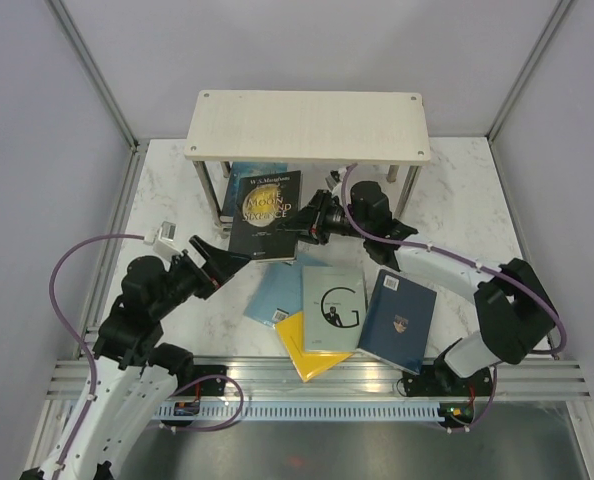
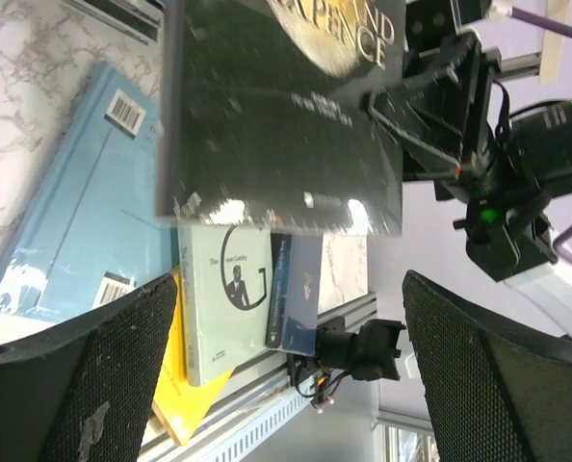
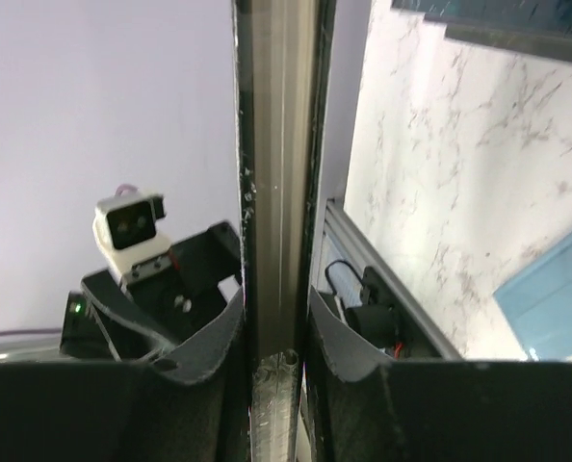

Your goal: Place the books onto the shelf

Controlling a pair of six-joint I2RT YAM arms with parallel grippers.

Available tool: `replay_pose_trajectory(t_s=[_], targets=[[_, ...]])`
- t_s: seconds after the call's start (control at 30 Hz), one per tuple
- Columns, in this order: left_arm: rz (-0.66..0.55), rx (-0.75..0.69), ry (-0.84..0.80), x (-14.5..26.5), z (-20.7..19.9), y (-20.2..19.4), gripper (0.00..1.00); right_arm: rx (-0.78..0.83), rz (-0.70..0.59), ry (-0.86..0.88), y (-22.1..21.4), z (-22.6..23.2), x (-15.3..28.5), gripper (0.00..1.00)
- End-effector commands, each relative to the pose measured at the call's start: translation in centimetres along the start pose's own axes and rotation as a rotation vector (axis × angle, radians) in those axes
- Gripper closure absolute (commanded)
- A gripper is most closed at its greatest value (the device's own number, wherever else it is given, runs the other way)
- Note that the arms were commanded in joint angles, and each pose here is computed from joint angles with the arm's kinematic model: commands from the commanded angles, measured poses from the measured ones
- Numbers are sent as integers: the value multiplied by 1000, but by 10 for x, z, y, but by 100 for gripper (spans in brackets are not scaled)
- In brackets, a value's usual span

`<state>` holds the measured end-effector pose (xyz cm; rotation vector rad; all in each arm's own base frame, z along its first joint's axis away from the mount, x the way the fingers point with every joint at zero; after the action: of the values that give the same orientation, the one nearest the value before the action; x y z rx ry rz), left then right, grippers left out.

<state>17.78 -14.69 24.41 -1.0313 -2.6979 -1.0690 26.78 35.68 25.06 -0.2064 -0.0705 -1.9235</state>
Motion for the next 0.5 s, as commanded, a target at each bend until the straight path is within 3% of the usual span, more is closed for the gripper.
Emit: replay_pose_trajectory(t_s=[0.0,0.47], targets=[[-26,-69,35,14,-1,7,0,108,-51,192,24,57,-7,100],[-23,-177,96,34,-6,18,0,66,-118,216,93,43,-52,100]])
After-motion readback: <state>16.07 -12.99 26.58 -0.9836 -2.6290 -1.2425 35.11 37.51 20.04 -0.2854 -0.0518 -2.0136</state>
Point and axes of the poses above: each gripper's point midway between its finger pads, its own x axis back along the fingers, its own z axis along the line the jaws close on, y = z × x, the point moved 1 cm from there along x, back along the fingers, and after that the axes turned 11 degrees about -x, right-handed, at the moved point
